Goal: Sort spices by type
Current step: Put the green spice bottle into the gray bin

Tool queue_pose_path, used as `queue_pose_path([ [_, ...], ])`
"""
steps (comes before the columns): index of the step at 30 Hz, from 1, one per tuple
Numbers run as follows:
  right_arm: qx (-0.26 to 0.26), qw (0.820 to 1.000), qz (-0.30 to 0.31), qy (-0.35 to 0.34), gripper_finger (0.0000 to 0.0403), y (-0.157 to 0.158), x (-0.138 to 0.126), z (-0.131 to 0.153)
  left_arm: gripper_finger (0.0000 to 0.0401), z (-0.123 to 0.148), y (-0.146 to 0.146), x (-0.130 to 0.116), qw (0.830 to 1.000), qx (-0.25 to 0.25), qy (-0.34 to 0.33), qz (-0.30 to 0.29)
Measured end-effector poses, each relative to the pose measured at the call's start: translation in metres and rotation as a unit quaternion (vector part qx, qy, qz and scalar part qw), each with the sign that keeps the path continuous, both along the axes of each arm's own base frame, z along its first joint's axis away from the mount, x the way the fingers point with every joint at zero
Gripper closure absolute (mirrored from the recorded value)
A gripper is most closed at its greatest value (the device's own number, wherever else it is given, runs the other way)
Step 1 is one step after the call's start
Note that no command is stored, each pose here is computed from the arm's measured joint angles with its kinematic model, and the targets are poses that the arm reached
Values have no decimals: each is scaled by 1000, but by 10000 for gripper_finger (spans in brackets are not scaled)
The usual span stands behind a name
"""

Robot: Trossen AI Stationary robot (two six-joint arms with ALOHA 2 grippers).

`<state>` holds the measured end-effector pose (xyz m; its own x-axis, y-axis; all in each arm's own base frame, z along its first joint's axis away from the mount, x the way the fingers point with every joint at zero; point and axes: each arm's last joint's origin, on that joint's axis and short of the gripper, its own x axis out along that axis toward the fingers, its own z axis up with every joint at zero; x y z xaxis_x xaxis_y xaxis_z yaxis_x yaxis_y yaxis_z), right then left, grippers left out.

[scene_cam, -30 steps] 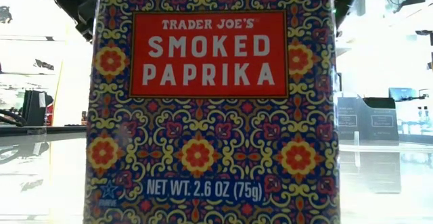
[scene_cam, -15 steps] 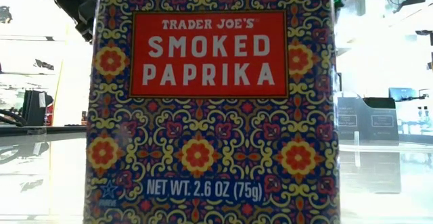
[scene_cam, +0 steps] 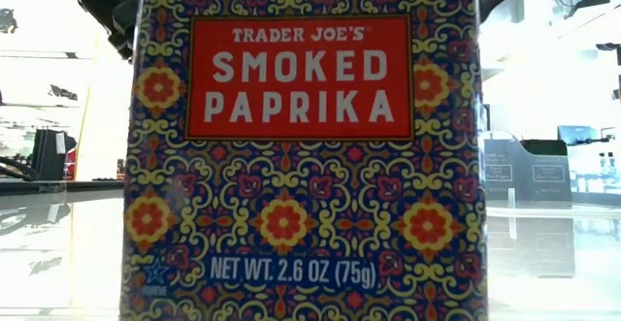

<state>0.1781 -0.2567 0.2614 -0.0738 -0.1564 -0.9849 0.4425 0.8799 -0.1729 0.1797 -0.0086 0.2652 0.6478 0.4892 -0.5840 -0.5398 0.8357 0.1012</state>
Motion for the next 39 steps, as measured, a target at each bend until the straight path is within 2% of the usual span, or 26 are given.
queue_pose_path([
  [10,52,998,12,35,35,-7,-7,-16,42,0,0,0,1000,0,0,0],
  [21,54,997,32,39,35,1,3,-16,42,0,0,0,1000,0,0,0],
  [26,63,997,21,46,35,2,1,-16,42,0,0,0,1000,-1,-1,0],
  [39,70,995,38,53,35,4,0,-15,42,0,0,0,1000,-10,-8,9],
])
